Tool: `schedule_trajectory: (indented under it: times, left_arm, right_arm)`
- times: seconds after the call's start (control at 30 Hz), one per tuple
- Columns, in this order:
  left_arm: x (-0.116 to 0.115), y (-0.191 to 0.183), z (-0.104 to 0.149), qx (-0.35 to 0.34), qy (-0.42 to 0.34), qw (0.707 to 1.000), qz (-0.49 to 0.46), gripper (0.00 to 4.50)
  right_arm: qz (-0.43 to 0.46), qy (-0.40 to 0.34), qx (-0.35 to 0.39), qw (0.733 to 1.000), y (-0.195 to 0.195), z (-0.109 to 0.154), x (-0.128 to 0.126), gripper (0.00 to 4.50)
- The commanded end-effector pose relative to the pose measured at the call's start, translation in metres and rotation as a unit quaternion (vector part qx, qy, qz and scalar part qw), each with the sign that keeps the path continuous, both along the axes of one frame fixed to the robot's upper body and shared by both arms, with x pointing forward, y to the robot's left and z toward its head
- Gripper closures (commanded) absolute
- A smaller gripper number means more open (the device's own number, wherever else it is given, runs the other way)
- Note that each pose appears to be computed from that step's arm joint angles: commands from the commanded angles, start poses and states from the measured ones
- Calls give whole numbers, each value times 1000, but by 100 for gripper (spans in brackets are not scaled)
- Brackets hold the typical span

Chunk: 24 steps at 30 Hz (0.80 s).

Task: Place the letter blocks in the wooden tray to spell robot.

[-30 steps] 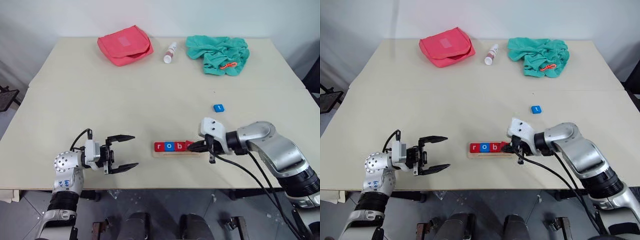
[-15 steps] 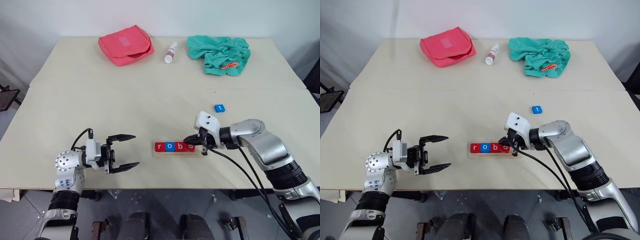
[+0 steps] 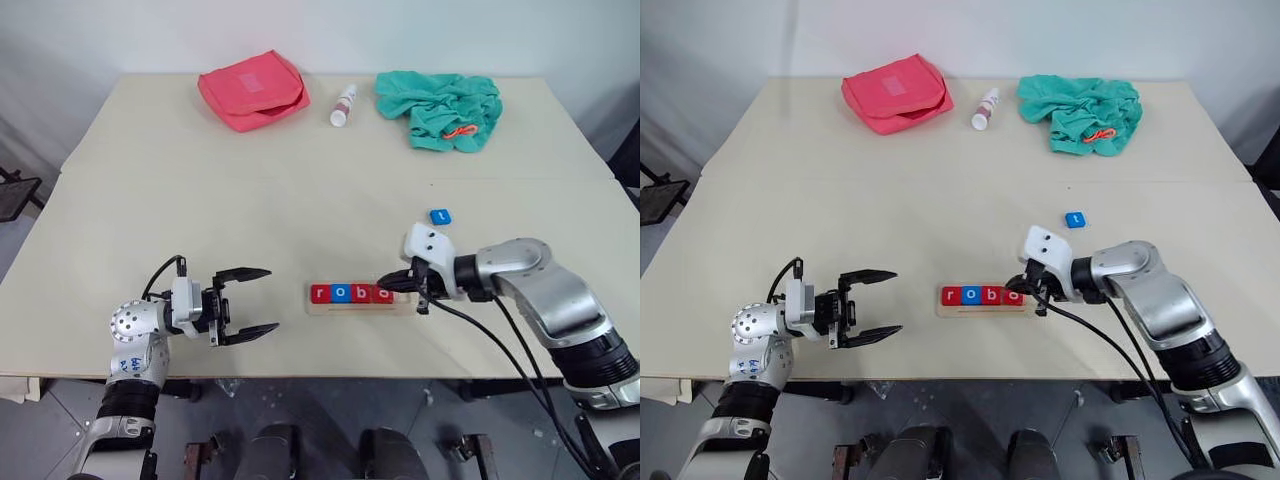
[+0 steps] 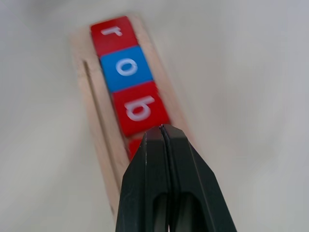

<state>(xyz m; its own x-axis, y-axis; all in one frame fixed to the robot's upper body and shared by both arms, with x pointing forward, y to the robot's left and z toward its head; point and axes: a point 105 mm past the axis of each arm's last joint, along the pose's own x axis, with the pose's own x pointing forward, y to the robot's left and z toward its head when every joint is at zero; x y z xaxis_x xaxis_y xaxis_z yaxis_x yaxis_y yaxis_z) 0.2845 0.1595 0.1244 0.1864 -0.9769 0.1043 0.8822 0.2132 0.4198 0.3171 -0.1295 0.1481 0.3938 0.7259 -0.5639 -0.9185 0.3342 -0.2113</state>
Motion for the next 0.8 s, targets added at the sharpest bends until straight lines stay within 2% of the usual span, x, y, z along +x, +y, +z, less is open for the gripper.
schedule_trajectory:
  times: [0.03, 0.37, 0.8]
  left_arm:
    - [1, -1, 5, -1, -16, 1000, -1, 0]
    - [2, -1, 5, 0, -17, 1000, -2, 0]
    - [0, 2, 5, 2, -19, 1000, 3, 0]
  right_arm:
    - [-27, -8, -7, 1000, -18, 1, -1, 447]
    - [-43, 9, -14, 999, -26, -16, 0, 447]
    - [-35, 0, 6, 999, -9, -15, 8, 447]
